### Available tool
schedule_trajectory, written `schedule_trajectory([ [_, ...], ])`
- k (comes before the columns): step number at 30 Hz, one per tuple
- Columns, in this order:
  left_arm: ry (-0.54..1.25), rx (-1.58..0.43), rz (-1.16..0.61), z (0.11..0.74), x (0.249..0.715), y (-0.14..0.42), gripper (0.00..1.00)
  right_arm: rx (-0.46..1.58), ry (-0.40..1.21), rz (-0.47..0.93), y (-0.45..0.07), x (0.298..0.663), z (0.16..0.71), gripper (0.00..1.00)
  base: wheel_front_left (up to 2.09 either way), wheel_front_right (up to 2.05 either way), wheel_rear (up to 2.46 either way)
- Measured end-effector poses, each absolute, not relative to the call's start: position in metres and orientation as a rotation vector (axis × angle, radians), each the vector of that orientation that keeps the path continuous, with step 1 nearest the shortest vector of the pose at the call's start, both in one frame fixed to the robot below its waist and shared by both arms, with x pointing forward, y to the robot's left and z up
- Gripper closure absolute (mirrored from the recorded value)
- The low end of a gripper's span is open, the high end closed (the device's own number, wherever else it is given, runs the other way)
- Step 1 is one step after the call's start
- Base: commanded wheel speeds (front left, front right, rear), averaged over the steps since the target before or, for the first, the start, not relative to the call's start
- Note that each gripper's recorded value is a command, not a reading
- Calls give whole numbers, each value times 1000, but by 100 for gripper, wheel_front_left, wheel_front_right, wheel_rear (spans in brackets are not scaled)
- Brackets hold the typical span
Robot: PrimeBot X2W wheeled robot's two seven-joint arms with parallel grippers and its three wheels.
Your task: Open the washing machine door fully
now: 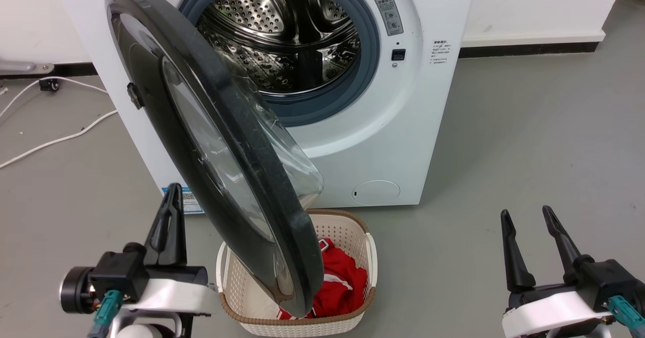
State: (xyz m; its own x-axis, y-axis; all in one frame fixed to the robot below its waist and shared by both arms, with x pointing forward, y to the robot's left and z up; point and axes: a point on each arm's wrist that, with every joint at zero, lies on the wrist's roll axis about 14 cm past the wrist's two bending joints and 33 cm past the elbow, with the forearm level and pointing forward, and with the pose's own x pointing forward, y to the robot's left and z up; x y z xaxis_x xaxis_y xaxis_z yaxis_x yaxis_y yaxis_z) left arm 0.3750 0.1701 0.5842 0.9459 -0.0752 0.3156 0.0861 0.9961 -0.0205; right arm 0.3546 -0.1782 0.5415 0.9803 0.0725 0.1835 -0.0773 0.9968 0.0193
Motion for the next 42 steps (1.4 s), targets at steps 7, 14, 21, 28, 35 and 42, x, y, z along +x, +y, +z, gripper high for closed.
schedule_trajectory([
  [7, -509, -22, -70, 644, 367, 173, 100, 34, -185, 78, -177, 355, 541, 0, 0, 0, 0],
  [14, -820, -1, -119, 736, 333, 156, 100, 38, -186, 79, -177, 355, 542, 0, 0, 0, 0],
  [21, -1030, -6, -229, 787, 293, 126, 100, 46, -188, 77, -177, 354, 542, 0, 0, 0, 0],
  [28, -897, -56, -471, 751, 293, 63, 100, 54, -187, 70, -179, 353, 541, 0, 0, 0, 0],
  [35, -541, -67, -681, 649, 292, 10, 100, 57, -183, 66, -180, 353, 540, 0, 0, 0, 0],
  [42, -251, -45, -738, 562, 284, 1, 100, 66, -173, 69, -179, 354, 537, 0, 0, 0, 0],
])
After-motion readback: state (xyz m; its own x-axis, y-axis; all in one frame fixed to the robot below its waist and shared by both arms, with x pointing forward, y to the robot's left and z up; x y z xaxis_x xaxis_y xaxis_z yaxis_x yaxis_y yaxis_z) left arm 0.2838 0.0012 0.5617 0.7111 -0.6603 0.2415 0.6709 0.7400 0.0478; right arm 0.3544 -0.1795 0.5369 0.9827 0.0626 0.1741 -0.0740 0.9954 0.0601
